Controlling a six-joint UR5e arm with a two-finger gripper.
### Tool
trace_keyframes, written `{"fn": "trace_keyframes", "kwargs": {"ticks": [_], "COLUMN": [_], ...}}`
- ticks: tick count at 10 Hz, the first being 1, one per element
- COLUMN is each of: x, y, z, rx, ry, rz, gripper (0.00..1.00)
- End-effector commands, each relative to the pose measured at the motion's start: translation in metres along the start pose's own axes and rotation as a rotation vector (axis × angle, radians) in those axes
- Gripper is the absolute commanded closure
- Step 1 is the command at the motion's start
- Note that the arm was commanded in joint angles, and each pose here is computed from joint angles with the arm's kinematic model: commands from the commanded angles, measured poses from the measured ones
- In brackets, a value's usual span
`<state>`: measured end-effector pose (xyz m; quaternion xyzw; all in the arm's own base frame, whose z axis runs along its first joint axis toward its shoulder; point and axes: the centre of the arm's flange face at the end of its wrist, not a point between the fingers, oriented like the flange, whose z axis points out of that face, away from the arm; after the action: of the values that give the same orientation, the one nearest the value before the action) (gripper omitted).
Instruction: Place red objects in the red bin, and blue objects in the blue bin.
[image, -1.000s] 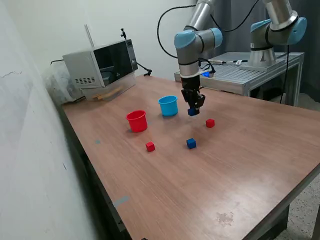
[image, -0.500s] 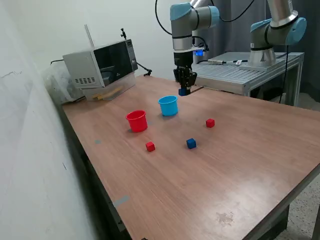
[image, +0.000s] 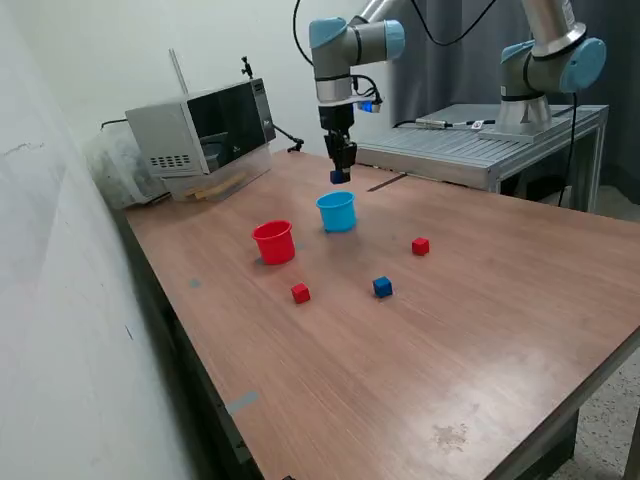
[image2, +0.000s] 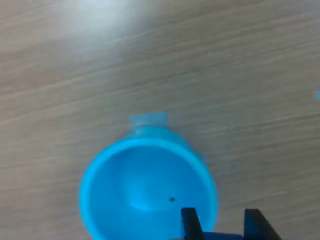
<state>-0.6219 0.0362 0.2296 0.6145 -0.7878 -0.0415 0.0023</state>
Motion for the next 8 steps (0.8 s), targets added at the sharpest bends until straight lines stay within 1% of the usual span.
{"fn": "trace_keyframes", "kwargs": {"ticks": [1, 2, 3, 7, 8], "x": [-0.012, -0.012, -0.012, -0.009, -0.003], "y": [0.002, 0.002, 0.001, -0.003, -0.008], "z": [0.008, 0.007, 0.009, 0.007, -0.008], "rx": [0.013, 0.012, 0.015, 0.016, -0.005], "ry": [-0.001, -0.003, -0.001, -0.001, 0.0], "rz": [0.016, 0.016, 0.016, 0.01, -0.002], "gripper": [1.0, 1.0, 0.0, 0.0, 0.0]}}
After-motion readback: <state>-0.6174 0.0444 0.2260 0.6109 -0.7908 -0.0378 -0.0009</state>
